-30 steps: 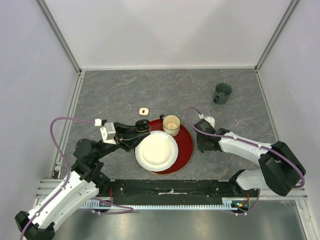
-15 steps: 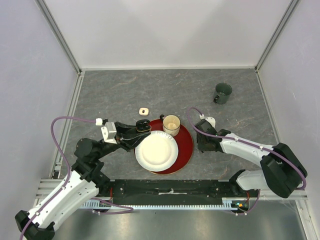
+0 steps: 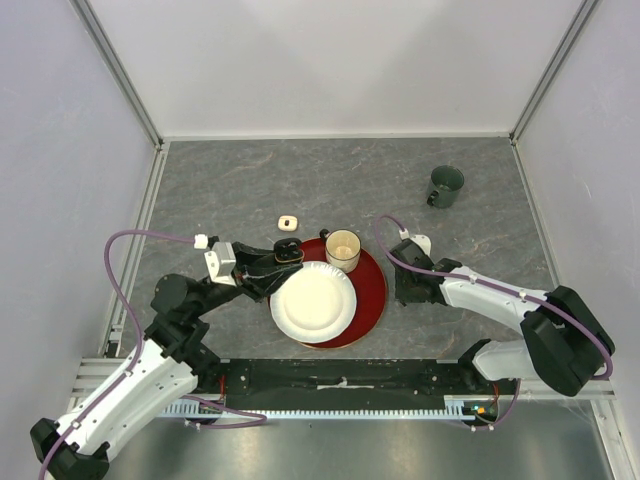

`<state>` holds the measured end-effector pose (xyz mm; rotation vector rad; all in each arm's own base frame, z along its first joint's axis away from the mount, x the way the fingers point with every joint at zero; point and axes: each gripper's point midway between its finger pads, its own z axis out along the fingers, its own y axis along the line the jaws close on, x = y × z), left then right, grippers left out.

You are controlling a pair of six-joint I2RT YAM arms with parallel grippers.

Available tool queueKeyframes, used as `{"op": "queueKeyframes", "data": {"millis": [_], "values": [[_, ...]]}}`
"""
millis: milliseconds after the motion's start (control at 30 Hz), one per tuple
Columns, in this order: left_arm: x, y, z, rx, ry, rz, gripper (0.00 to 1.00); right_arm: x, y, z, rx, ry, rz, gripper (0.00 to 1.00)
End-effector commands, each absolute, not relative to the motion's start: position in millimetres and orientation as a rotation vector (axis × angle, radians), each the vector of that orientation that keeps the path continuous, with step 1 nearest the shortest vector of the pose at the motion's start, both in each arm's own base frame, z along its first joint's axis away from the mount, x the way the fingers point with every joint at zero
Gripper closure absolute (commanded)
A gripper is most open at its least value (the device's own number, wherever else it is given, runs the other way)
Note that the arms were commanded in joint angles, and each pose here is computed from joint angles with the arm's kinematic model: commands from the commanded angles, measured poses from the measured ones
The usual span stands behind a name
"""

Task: Insert the wireless bluetooth earbuds into the charging case
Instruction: Pick up the earbud from the center of the board.

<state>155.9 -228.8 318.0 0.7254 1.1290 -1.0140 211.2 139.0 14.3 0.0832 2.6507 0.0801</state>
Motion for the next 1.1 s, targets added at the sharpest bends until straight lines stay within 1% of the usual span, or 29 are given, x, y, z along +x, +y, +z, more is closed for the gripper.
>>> {"op": "queueKeyframes", "data": {"millis": [0,133,167,300,500,567,767,800,867,933,967,1000,1067], "values": [[149.9,-226.1,339.0,0.71,1.077,-1.029,0.98,198.4,131.4,9.3,0.093,2.695,0.053,0.63],[149.8,-226.6,338.9,0.713,1.078,-1.031,0.98,197.8,130.7,9.7,0.108,2.694,0.052,0.67],[150.0,-226.7,338.2,0.713,1.08,-1.031,0.98,198.0,130.7,10.0,0.109,2.691,0.051,0.7],[150.0,-227.1,338.0,0.717,1.081,-1.032,0.98,202.0,132.1,15.4,0.128,2.67,0.061,0.73],[150.1,-227.8,337.3,0.716,1.085,-1.036,0.98,220.6,143.0,46.2,0.175,2.567,0.147,0.81],[150.1,-227.8,336.2,0.717,1.086,-1.036,0.98,231.0,148.6,69.5,0.201,2.492,0.206,0.84],[154.4,-227.5,333.1,0.691,1.097,-1.035,0.98,258.5,158.6,152.8,0.296,2.177,0.422,0.85],[155.2,-227.2,334.2,0.682,1.093,-1.035,0.98,263.7,162.5,176.3,0.306,2.087,0.493,0.85],[156.8,-227.4,333.2,0.675,1.094,-1.035,0.98,267.2,164.6,196.5,0.329,2.005,0.556,0.86],[158.9,-227.6,334.2,0.665,1.088,-1.034,0.98,271.6,167.9,231.8,0.352,1.867,0.659,0.87],[160.0,-228.1,332.7,0.661,1.092,-1.035,0.98,271.4,169.3,238.5,0.356,1.833,0.692,0.89],[160.7,-227.7,333.8,0.655,1.087,-1.034,0.98,272.7,172.1,260.2,0.36,1.749,0.758,0.89],[163.4,-228.8,333.1,0.646,1.083,-1.034,0.98,272.1,176.0,276.2,0.363,1.677,0.827,0.91]]}}
